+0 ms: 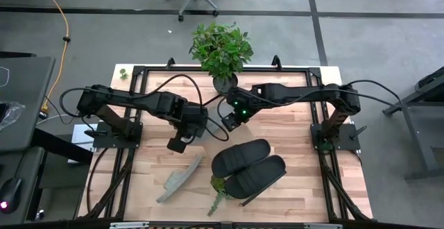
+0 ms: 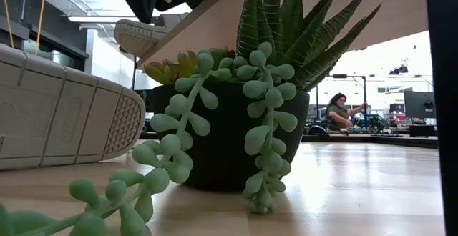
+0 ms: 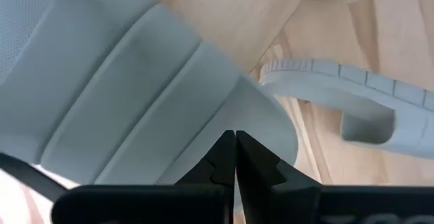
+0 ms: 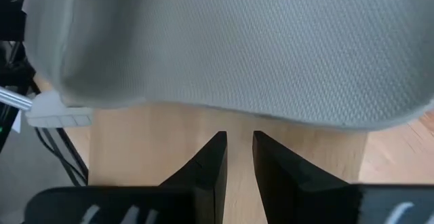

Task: Pick and place slides into the shelf
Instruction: Put the right gray slide on the shelf

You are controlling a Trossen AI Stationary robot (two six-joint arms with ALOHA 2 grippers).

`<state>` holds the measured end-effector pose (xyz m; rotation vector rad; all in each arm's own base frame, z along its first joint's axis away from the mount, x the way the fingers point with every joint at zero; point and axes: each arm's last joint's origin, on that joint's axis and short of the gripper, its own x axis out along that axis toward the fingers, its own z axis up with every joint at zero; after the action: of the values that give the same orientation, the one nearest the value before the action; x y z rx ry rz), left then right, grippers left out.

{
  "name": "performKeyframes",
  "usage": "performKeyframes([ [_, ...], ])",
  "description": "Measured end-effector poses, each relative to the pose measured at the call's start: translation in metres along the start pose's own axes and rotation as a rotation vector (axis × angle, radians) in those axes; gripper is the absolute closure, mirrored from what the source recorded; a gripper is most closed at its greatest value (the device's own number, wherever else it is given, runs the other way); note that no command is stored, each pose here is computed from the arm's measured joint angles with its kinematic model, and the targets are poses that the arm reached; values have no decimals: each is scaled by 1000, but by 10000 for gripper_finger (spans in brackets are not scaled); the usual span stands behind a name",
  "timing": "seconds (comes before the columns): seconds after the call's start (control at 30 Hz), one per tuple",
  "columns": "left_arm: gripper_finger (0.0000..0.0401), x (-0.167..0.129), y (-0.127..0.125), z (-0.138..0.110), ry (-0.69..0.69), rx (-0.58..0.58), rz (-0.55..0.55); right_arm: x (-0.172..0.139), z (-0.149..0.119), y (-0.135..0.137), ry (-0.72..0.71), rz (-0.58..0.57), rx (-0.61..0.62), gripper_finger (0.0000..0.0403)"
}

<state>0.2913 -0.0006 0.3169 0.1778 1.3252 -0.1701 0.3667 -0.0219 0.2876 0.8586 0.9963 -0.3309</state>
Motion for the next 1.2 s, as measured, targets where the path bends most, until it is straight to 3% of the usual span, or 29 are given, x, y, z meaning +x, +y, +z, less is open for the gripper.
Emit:
performKeyframes([
  [0.63,398,0,3,-2,41,-33,116,6,9,0,-119,-39,2,341],
  [1.2,398,0,4,-3,50,-68,164,6,9,0,-134,-52,18,341],
])
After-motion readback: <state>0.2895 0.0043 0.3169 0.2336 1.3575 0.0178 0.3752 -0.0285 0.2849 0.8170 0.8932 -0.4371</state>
